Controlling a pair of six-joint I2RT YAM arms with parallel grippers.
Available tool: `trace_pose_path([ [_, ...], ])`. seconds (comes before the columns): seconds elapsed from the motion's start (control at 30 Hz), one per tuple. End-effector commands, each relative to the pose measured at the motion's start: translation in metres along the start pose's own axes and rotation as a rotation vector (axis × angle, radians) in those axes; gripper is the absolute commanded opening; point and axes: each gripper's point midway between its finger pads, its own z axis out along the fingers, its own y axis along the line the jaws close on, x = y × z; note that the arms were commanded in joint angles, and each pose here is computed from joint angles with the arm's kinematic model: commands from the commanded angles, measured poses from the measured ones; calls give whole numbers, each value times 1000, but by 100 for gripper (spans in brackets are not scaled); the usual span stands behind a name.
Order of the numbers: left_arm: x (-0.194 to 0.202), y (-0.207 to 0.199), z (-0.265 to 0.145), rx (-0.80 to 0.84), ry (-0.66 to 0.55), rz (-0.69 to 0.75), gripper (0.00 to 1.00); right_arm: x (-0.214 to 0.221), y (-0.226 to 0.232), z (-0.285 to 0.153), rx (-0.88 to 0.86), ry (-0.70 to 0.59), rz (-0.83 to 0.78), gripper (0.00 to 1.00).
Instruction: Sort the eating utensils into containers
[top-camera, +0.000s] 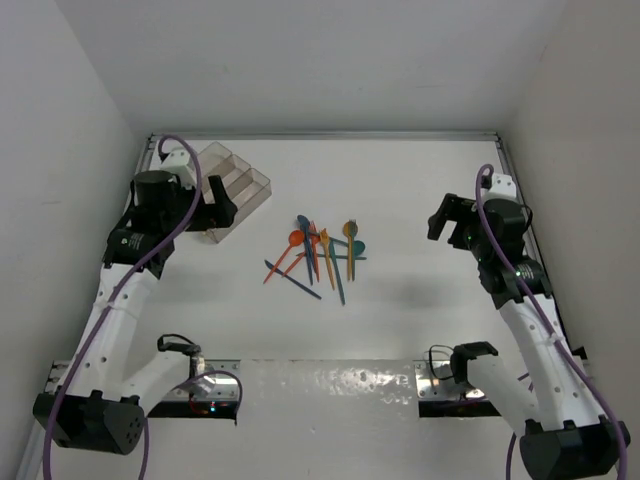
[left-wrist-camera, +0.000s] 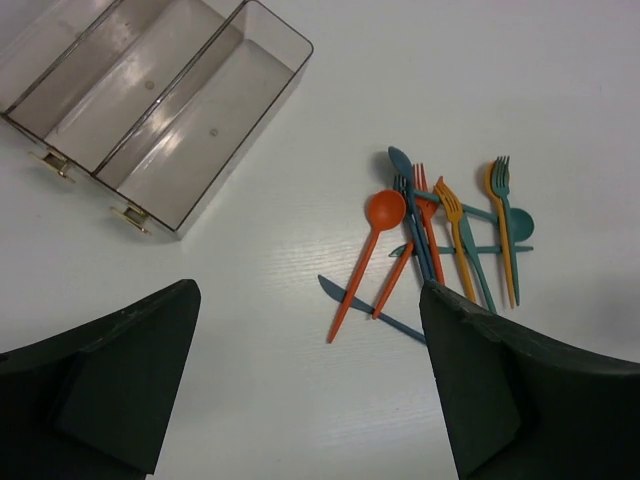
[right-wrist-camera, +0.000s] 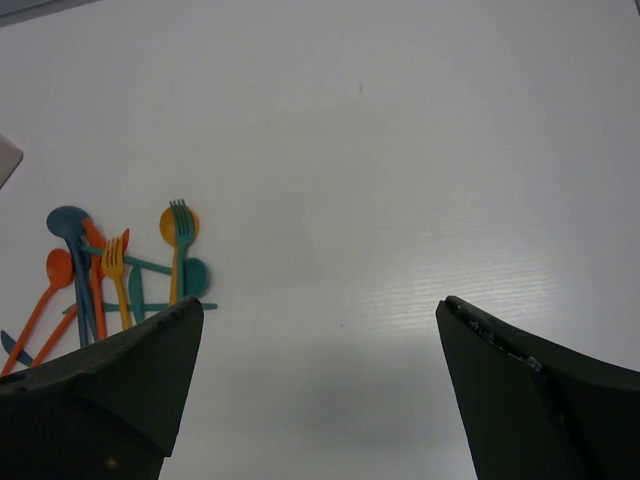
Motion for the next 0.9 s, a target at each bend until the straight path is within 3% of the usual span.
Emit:
trace_pose_path([
  [0.0, -4, -15, -1, 87, -10, 83, 89, -8, 5, -6, -25, -32, 28, 99],
  [0.27, 23, -55, 27, 118, 108, 224, 80, 10, 18, -8, -124, 15, -23, 99],
  [0.43, 56, -81, 66, 162, 219, 248, 68, 20, 23, -8, -158, 59, -39, 98],
  [0.57, 85, -76, 97, 144, 344, 295, 61, 28, 28, -8, -194, 84, -34, 98],
  [0.7, 115, -62, 131, 81, 473, 351, 44, 38, 27, -6, -196, 120, -39, 97],
  [0.87, 137, -56, 159, 76, 539, 398, 42, 39, 31, -7, -218, 127, -41, 97],
])
